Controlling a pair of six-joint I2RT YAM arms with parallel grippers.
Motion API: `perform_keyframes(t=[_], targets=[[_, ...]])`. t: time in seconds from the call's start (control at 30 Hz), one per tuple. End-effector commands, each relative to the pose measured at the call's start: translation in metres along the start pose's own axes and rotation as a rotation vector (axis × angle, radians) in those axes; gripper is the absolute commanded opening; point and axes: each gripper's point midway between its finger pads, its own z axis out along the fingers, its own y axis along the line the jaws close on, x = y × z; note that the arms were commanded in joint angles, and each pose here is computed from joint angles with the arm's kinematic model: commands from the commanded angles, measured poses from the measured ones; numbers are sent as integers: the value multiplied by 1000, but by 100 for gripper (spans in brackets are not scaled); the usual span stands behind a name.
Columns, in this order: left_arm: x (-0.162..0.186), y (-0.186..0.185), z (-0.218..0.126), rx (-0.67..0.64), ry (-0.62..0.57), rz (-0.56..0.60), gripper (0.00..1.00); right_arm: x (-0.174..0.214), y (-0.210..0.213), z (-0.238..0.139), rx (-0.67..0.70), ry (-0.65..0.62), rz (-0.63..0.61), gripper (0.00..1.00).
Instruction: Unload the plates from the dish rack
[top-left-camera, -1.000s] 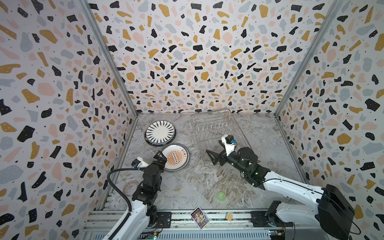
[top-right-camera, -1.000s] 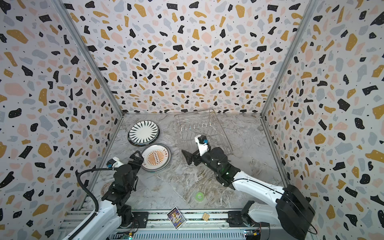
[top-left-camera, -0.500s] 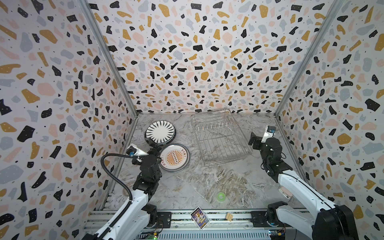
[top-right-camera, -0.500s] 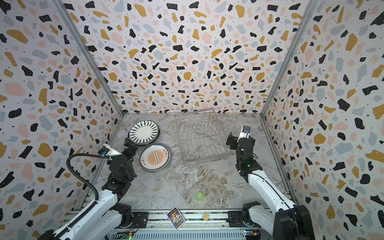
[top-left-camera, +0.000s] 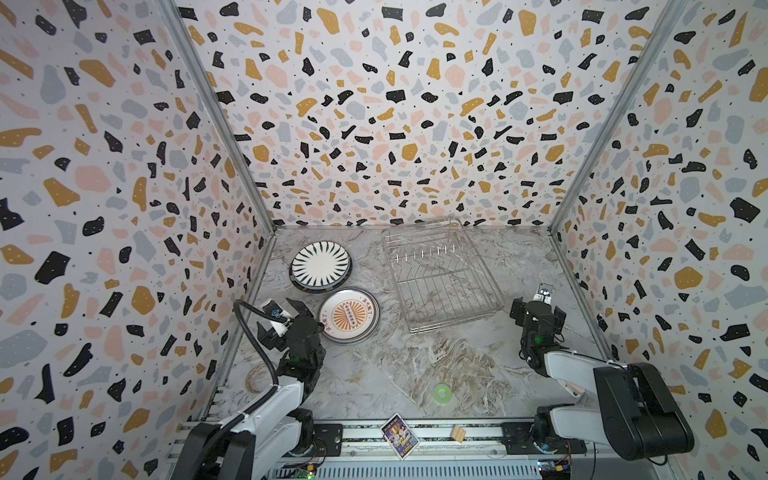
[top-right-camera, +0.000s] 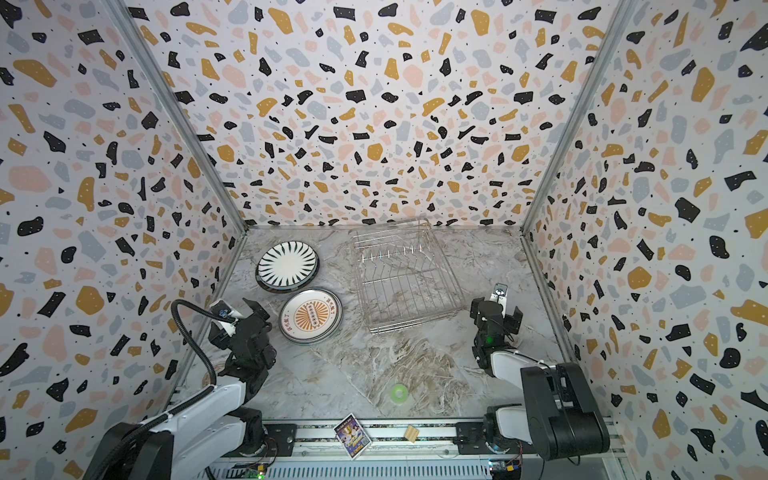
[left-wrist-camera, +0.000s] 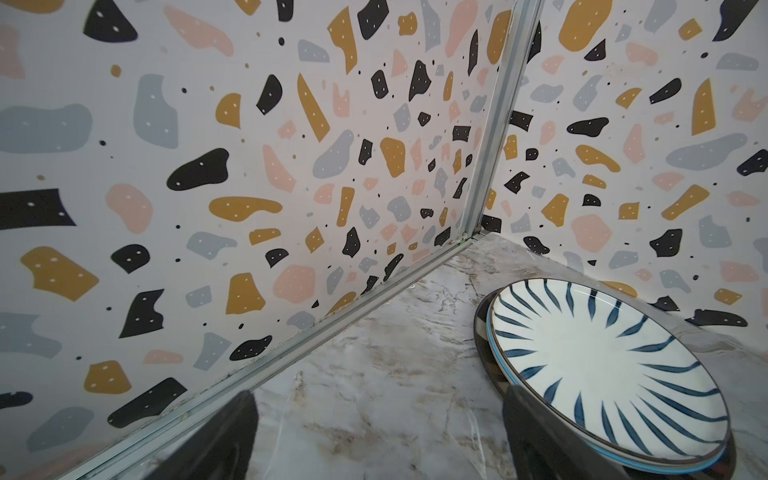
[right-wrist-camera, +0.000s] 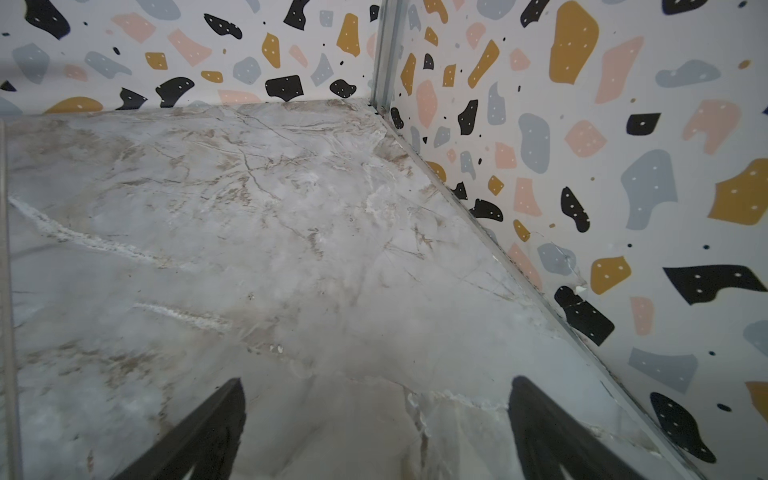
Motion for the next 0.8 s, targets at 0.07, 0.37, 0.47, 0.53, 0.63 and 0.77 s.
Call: perform_keyframes(t=[0.07, 0.37, 0.47, 0.53, 0.63, 0.77], targets=[[-13, -11, 0, 85, -82, -48, 92, -33, 15, -6, -102, -151, 18, 100], [-12, -15, -1, 136, -81, -43, 93, -44, 27, -35, -316, -327, 60, 99], [4, -17, 2, 152, -54, -9, 93, -40, 32, -32, -331, -319, 48, 99], [9, -12, 5, 111, -88, -21, 91, -40, 32, -34, -339, -343, 50, 99], [19, -42, 8, 238, -15, 69, 85, -35, 41, -32, -374, -340, 24, 99], [20, -47, 10, 247, -15, 84, 100, -34, 50, -22, -389, -308, 1, 99]])
